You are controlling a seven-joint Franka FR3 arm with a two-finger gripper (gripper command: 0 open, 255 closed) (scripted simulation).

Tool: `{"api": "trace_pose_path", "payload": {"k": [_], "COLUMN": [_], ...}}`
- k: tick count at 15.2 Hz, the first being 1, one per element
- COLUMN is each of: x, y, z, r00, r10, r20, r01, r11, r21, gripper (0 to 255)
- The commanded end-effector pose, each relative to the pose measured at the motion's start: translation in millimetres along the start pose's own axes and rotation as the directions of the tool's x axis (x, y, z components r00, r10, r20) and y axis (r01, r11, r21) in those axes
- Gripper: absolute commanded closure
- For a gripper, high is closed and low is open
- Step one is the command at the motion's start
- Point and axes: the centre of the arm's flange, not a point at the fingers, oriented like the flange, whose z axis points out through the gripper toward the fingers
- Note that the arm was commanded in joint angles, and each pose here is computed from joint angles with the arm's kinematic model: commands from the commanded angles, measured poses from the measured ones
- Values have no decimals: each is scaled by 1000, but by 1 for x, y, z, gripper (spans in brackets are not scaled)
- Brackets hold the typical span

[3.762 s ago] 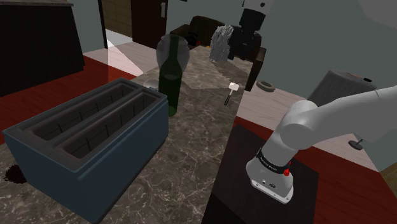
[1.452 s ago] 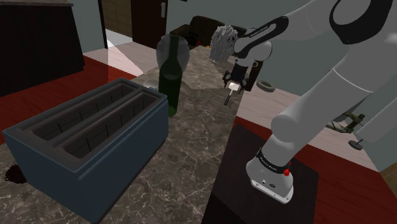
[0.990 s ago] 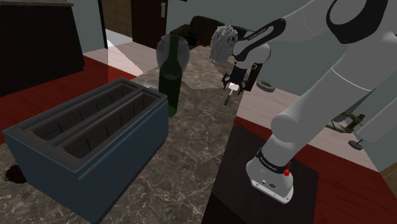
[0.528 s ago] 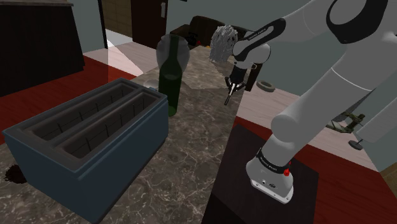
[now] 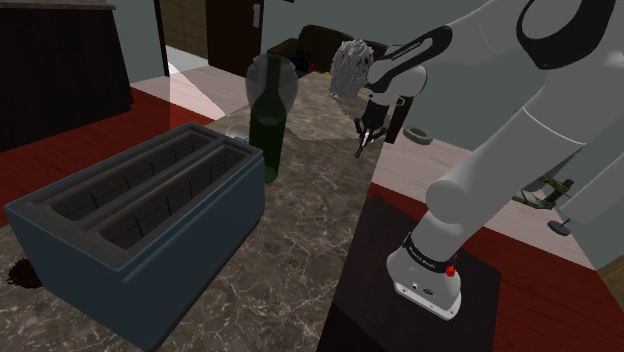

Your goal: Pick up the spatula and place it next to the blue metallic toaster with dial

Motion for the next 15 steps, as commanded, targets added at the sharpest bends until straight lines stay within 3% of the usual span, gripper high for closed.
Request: {"api": "trace_pose_path", "payload": {"k": [1, 15], "x": [-1, -6], "y": [1, 1], "z": [-11, -84], "r00": [1000, 1000], "r10": [0, 0], "r20": [0, 0], "r01": [0, 0], "r11": [1000, 1000], "r21": [0, 0], "gripper": [255, 255]}}
